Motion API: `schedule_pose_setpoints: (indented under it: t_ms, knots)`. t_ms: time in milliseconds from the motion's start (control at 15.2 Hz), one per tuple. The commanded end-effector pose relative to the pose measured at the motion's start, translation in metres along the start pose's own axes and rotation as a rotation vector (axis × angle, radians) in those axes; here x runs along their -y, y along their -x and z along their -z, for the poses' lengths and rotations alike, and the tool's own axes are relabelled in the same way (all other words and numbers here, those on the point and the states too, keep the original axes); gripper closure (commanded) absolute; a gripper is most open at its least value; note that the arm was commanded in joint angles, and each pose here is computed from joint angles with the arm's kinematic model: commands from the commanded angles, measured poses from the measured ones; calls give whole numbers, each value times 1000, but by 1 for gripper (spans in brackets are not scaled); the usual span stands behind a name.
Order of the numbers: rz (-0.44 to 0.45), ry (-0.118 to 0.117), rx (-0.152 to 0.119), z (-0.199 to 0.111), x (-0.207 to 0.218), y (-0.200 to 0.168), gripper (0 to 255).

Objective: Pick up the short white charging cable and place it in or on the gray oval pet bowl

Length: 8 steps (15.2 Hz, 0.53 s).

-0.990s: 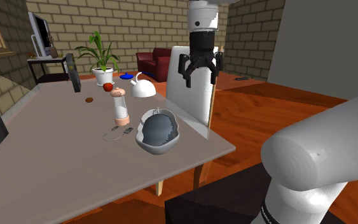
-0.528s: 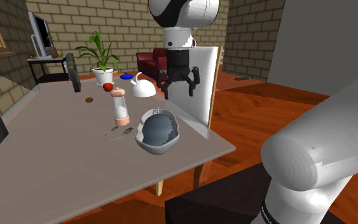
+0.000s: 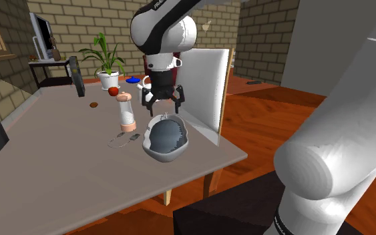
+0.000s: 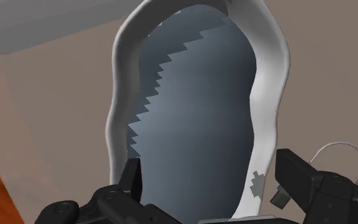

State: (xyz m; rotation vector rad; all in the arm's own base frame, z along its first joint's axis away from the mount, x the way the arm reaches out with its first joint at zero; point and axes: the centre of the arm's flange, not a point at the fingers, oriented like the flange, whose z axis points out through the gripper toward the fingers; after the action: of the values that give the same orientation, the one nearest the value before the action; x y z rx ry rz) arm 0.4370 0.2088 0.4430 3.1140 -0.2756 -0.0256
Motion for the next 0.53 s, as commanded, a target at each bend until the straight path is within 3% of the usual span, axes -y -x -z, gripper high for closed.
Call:
schedule_pose_setpoints:
  t_ms: [0, 462]
  knots:
    - [-18, -3, -2, -13, 17, -13, 0]
    - [-74, -10, -8, -59, 80, -60, 0]
